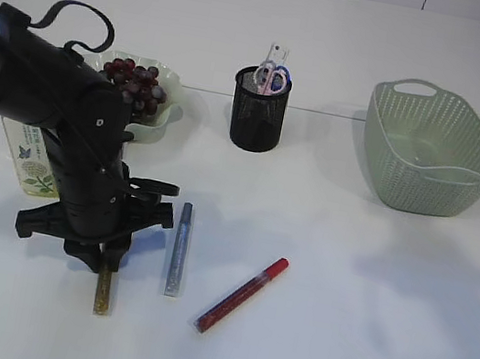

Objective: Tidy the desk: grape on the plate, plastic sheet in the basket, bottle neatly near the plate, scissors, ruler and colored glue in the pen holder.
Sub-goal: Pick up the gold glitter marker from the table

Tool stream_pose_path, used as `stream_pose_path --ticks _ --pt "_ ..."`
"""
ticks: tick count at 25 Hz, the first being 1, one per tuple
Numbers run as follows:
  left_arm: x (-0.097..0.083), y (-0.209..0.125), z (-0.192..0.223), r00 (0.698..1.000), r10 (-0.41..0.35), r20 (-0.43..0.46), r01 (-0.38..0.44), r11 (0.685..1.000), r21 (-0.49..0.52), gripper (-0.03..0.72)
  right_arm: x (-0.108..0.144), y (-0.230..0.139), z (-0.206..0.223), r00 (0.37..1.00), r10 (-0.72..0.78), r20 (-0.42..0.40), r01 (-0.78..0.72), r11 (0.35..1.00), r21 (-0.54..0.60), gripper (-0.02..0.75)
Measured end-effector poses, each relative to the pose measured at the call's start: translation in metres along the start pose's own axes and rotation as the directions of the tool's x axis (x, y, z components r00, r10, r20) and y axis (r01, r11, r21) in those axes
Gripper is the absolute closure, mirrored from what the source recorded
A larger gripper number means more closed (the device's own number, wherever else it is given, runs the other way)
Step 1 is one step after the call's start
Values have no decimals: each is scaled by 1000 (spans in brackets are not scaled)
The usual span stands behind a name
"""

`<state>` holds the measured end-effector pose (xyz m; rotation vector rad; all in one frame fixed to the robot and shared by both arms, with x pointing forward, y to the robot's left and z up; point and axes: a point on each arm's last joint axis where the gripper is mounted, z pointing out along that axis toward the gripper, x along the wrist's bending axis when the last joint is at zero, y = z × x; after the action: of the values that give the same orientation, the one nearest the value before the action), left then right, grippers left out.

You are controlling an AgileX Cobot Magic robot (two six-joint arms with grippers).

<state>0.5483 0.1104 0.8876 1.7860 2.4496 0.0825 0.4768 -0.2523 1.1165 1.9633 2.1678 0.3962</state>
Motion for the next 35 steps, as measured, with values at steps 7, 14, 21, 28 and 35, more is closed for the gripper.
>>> stream_pose_path --ticks 7,14,21,28,35 --pt "0 0 0 1000 16 0 -16 1000 0 579 0 0 0 1000 0 0 0 1000 0 477" --pt "1 0 0 988 153 -16 -153 988 -2 579 0 0 0 1000 0 0 0 1000 0 477" --pt "7 1 0 927 367 -78 -366 930 19 579 0 0 0 1000 0 0 0 1000 0 461" --pt "7 3 -6 859 502 -100 -498 865 62 580 0 0 0 1000 0 0 0 1000 0 477" --pt "-3 9 -19 849 523 -77 -518 852 79 580 0 0 0 1000 0 0 0 1000 0 477"
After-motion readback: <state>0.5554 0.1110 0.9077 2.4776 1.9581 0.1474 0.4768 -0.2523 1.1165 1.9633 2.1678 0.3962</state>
